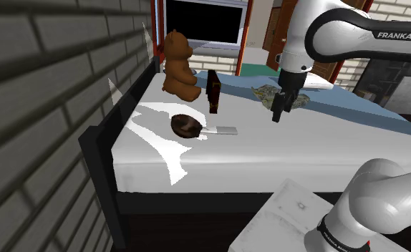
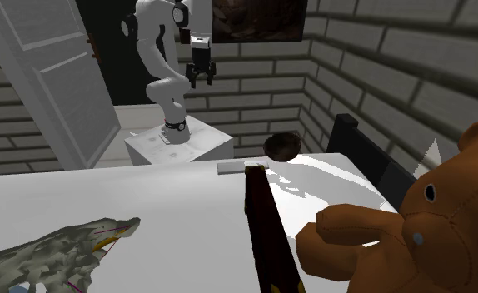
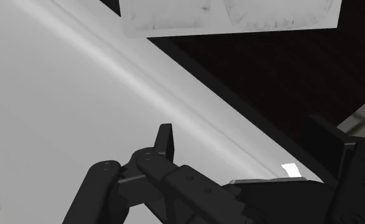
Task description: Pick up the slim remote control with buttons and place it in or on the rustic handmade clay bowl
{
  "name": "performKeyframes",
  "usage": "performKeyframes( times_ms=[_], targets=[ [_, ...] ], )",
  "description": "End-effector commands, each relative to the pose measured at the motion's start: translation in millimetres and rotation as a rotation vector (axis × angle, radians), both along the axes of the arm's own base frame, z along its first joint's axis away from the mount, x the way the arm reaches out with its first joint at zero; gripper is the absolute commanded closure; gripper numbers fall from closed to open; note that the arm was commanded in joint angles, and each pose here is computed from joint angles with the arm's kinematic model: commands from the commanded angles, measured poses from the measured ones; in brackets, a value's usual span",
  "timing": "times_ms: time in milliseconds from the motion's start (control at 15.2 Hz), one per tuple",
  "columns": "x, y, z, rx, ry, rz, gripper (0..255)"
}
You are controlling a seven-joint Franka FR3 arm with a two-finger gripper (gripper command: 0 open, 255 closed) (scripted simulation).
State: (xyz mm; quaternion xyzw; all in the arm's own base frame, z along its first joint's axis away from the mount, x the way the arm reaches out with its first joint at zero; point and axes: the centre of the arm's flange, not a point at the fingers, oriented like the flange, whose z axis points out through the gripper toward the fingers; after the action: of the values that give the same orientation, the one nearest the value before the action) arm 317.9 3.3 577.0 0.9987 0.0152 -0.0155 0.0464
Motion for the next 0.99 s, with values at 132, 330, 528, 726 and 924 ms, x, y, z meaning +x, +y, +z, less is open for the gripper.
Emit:
performKeyframes(
  times_ms=[132,330,528,726,924],
  targets=[
    [17.9,-13.7,-13.5,0.006,0.001,0.056,0],
    [46.0,-32.2,-33.9,0.015,0.002,0.139,0],
    [75.6,-48.2,-54.5,0.024,0.004,0.222,0],
    [106.4,-61.4,-75.2,0.033,0.005,0.306,0],
    [138.1,-71.9,-96.1,0.042,0.007,0.389,0]
  ],
)
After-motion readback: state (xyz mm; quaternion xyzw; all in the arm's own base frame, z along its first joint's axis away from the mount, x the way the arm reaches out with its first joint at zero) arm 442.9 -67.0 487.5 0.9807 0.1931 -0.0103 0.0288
